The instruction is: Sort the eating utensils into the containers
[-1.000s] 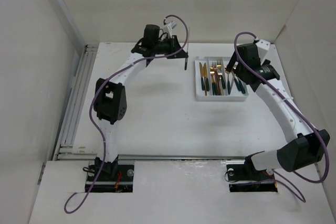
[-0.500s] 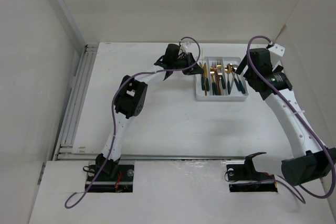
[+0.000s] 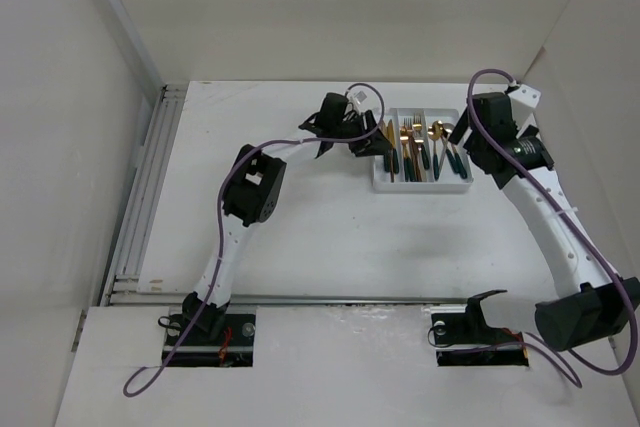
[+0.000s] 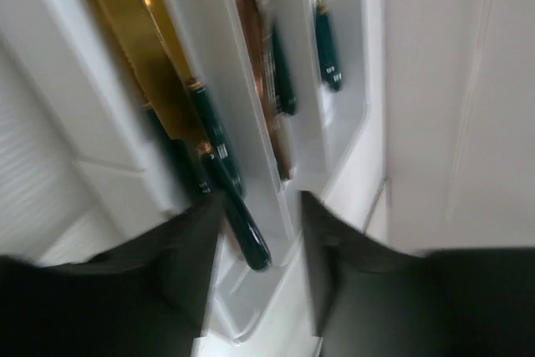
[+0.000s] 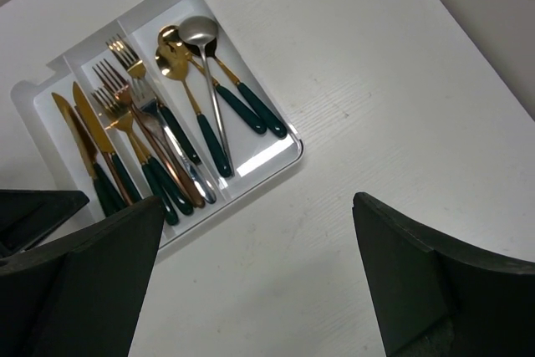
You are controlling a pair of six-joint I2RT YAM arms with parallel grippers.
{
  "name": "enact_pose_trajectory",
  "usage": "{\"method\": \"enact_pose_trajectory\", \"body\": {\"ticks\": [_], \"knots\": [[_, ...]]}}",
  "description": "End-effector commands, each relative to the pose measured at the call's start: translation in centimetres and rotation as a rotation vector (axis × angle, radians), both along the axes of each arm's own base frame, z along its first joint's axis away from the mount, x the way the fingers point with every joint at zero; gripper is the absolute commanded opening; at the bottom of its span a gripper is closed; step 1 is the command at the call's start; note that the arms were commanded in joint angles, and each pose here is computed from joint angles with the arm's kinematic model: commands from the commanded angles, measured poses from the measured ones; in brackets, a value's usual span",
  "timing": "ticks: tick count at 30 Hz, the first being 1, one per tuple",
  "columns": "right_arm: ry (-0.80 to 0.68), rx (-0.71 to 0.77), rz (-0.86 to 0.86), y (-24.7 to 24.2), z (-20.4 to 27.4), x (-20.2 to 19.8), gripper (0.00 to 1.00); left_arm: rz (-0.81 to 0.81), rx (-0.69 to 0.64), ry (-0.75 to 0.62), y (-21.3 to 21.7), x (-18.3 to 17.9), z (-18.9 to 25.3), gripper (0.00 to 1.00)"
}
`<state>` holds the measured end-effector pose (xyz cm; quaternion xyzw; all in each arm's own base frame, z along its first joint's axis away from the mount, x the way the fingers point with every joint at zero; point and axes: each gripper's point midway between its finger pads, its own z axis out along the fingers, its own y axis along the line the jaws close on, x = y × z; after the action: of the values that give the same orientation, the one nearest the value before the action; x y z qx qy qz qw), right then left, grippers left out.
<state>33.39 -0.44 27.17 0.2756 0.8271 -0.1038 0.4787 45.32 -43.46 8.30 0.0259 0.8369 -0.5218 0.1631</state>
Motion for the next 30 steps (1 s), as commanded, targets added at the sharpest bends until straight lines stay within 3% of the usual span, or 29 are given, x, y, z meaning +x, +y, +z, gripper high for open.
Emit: {"method": "enact_pose_trajectory", "body": {"ticks": [1, 5, 9, 13, 14, 16, 18, 20, 21, 23, 24, 27, 28, 30], "knots": [[-0.017, -0.028, -0.013, -0.6, 1.0, 0.2, 0.99, -0.016, -0.005, -0.089, -0.4, 0.7, 2.6, 0.46], [-0.017, -0.041, -0.012, -1.0, 1.1, 0.3, 0.99, -0.012, 0.025, -0.105, 0.0, 0.8, 2.5, 0.51], [-0.041, -0.028, 0.014, -1.3, 1.8, 1.4, 0.99, -0.008, -0.006, -0.191, -0.3, 1.6, 6.8, 0.51], [-0.010, 0.008, 0.059, -2.3, 0.6, 3.4, 1.00, 0.027, -0.035, -0.428, 1.4, 4.3, 15.4, 0.52], [0.001, 0.024, 0.032, -3.6, 0.3, 3.8, 1.00, 0.052, -0.026, -0.533, 2.3, 5.5, 18.1, 0.52], [0.046, 0.031, -0.014, -5.5, -0.4, 4.8, 1.00, 0.109, 0.043, -0.611, 4.8, 7.1, 20.0, 0.54], [0.037, 0.053, -0.062, -7.9, 0.1, 5.5, 1.00, 0.245, 0.211, -0.770, 9.7, 10.3, 22.7, 0.54], [0.051, 0.067, -0.090, -9.7, -0.5, 6.3, 1.00, 0.351, 0.391, -0.807, 14.4, 11.6, 23.3, 0.55], [0.051, 0.082, -0.125, -11.5, -0.7, 6.1, 1.00, 0.505, 0.541, -0.803, 19.2, 13.5, 23.2, 0.58], [0.056, 0.085, -0.168, -13.5, -1.5, 6.7, 1.00, 0.619, 0.697, -0.799, 24.7, 14.4, 23.2, 0.61], [0.057, 0.085, -0.187, -14.3, -1.5, 6.8, 1.00, 0.719, 0.788, -0.764, 29.9, 14.6, 23.4, 0.61], [0.098, 0.064, -0.256, -16.5, -2.8, 6.8, 1.00, 0.842, 0.846, -0.697, 37.1, 13.3, 24.6, 0.61], [0.111, 0.055, -0.281, -17.3, -3.2, 6.6, 1.00, 0.887, 0.889, -0.627, 41.3, 12.8, 22.7, 0.61], [0.124, 0.057, -0.282, -17.4, -3.8, 7.0, 1.00, 0.934, 0.926, -0.588, 44.7, 11.6, 22.0, 0.63]]}}
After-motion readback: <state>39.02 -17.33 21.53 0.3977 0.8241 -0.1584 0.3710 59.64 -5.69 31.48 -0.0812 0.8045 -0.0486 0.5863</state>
